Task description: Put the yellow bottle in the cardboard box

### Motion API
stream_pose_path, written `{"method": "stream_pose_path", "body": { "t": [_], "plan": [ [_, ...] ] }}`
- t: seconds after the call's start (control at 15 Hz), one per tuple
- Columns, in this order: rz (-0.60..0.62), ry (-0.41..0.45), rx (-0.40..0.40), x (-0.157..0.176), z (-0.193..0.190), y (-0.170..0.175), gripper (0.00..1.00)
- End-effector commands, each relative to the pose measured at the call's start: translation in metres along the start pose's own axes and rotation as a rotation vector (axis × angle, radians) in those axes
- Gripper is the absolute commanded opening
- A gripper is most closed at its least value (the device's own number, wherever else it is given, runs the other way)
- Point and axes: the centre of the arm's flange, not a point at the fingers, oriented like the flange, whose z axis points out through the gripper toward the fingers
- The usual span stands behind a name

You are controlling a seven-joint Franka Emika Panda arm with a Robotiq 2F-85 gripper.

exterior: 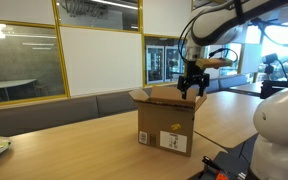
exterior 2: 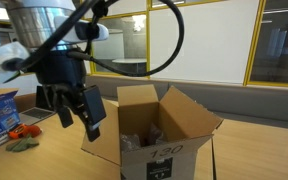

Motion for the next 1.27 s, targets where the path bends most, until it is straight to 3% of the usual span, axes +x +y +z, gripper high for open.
{"method": "stream_pose_path", "body": {
  "t": [0.0,0.2,0.4,0.47,1.2],
  "plan": [
    [-0.091,-0.029,0.092,-0.043,-0.016,0.006,1.0],
    [-0.122,-0.07,0.124,-0.062,-0.025,0.004,1.0],
    [-0.062,-0.097,0.119,-0.088,-0.027,0.004,1.0],
    [-0.095,-0.106,0.098,-0.054,-0.029,0.003,1.0],
    [-0.082,-0.102,0.104,-0.066,-0.037,0.004,1.0]
  ]
}}
